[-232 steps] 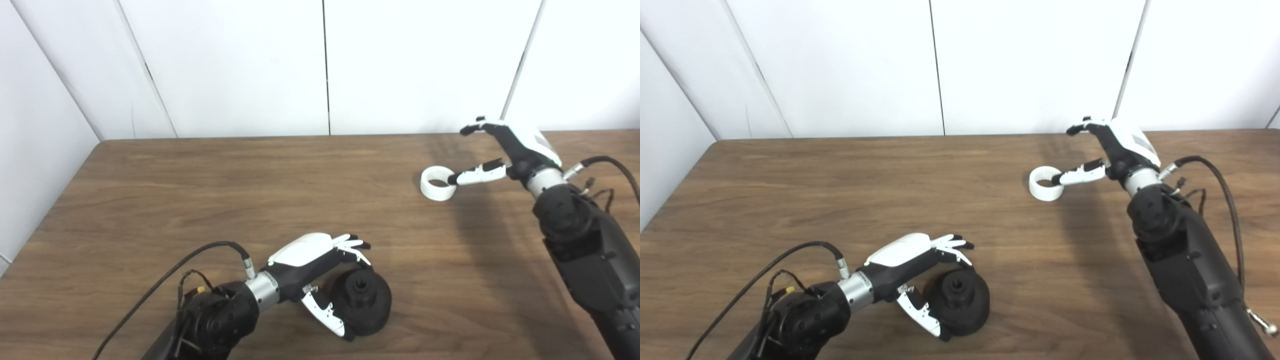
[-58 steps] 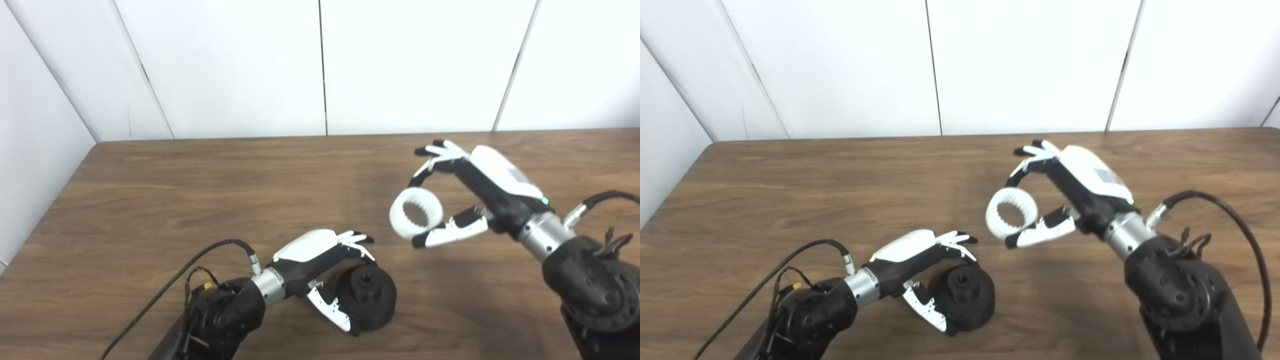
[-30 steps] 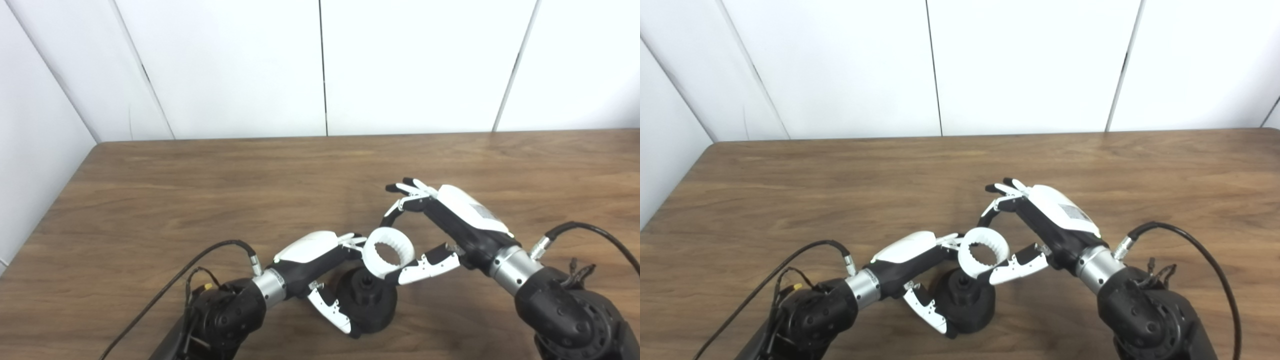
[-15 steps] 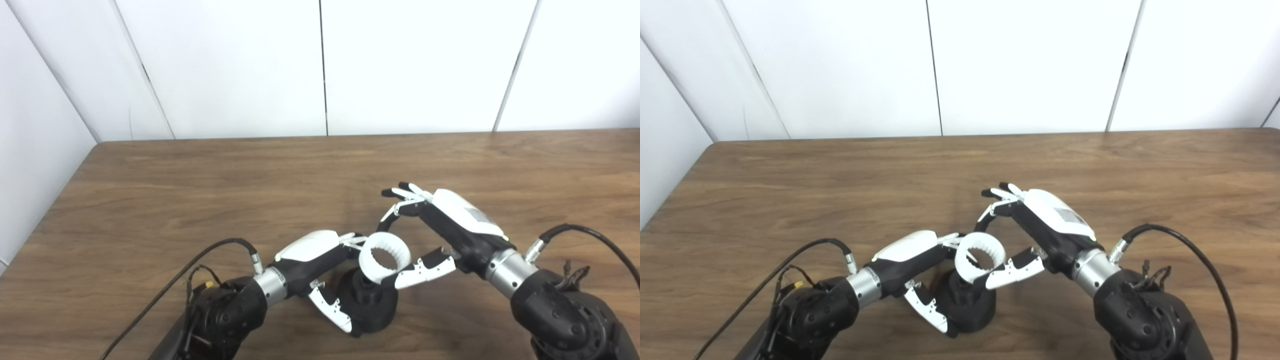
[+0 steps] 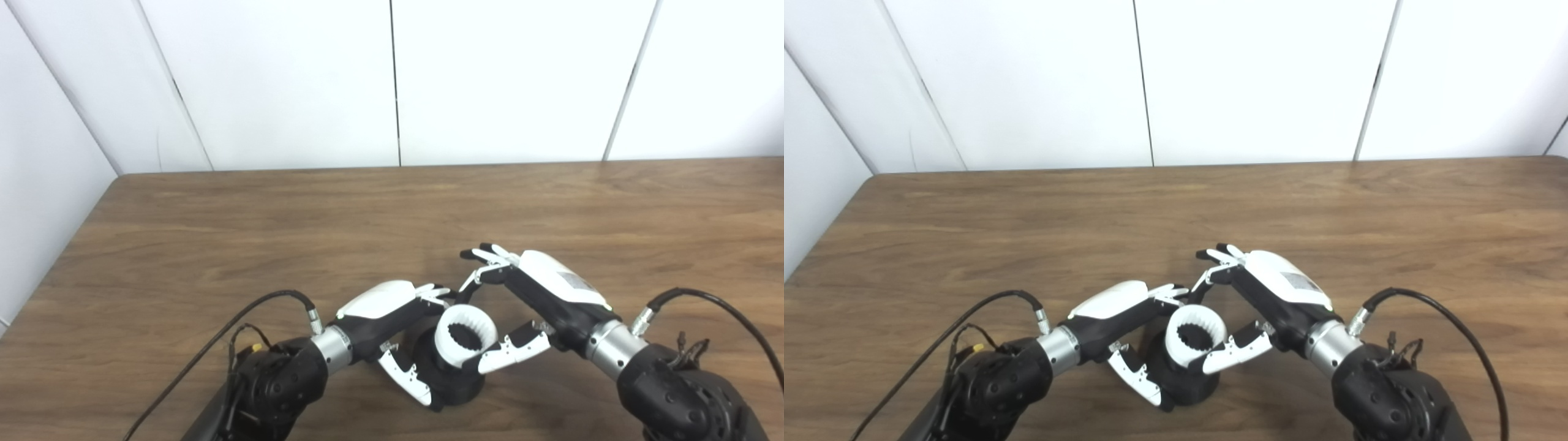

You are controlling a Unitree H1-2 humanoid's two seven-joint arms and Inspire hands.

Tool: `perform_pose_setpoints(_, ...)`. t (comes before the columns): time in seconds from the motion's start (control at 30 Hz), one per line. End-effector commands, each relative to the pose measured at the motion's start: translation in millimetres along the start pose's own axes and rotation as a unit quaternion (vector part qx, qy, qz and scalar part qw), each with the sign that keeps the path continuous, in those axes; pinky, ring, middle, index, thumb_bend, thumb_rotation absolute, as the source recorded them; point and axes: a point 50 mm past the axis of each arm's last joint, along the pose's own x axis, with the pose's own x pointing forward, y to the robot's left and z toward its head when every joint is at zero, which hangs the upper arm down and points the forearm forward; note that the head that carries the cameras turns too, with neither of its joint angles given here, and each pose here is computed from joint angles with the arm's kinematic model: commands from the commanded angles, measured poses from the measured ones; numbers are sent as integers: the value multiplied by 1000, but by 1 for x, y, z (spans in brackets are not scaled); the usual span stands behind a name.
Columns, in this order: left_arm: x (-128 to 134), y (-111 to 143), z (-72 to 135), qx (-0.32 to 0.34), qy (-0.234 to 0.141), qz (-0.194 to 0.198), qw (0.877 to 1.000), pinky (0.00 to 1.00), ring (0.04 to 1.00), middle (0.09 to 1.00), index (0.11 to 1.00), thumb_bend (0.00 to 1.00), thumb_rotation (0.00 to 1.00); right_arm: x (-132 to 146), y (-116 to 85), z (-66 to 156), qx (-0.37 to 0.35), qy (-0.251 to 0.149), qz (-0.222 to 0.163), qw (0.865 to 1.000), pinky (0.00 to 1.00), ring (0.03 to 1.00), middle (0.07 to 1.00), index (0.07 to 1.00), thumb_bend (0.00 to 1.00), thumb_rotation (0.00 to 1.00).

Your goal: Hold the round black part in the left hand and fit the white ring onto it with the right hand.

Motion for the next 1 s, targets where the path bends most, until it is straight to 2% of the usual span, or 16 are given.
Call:
perform_pose_setpoints(0.0,0,7,6,10,-12,1,1000,942,1000,965,679,937,233,2,-7,7,-12,-25,-20,999,1000,1000,936,598,825,333)
perform_pose_setpoints(0.37,1,6,6,6,-17,1,1000,945,1000,963,669,939,234,3,-1,8,-9,-26,-16,999,1000,1000,941,609,812,339)
perform_pose_setpoints(0.97,2,6,8,8,-19,0,1000,938,1000,959,688,934,225,9,-3,11,-14,-33,-26,999,1000,1000,939,606,827,340)
